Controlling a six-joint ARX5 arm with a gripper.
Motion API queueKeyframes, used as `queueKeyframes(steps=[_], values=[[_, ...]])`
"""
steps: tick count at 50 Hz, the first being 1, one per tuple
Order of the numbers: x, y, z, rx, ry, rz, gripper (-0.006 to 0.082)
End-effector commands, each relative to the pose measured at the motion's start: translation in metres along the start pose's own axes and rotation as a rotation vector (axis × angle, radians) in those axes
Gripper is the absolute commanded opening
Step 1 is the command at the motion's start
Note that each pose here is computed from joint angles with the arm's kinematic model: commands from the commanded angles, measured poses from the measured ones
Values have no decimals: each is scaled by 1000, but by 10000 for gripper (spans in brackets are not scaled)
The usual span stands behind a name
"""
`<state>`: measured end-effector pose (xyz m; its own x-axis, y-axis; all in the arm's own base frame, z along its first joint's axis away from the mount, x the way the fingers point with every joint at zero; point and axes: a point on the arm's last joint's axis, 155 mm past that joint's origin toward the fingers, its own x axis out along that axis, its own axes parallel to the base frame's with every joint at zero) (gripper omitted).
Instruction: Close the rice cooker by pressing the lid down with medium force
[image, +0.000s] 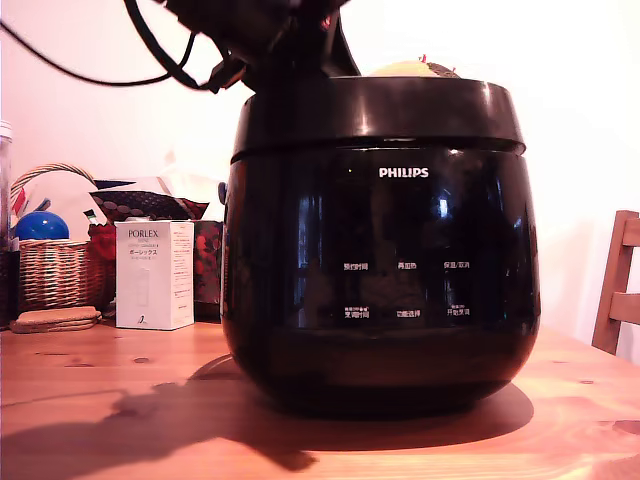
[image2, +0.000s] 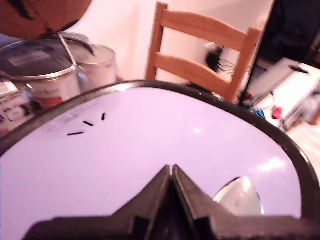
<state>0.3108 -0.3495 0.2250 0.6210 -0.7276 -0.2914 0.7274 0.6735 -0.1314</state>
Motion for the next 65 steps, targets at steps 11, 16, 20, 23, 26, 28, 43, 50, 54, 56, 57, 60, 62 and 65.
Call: queueKeyframes(steps=[11,16,20,23,26,28,43,50,54,56,57,60,62,65], values=[[1,15,-60,-26,88,60,-23],[0,18,-70,-25,108,71,-23],[-1,18,-74,-18,101,73,-23],[-2,18,-78,-17,93,71,-23],[-2,19,-83,-18,102,72,-23],[-2,19,-85,-17,106,72,-23],[-1,18,-98,16,147,72,-23],[3,20,-112,29,186,77,-23],[5,21,-116,32,194,77,-23],[5,21,-117,32,197,78,-23],[5,21,-117,33,199,79,-23],[5,22,-119,40,204,82,-23],[5,23,-120,41,207,87,-23],[6,23,-123,41,215,89,-23]])
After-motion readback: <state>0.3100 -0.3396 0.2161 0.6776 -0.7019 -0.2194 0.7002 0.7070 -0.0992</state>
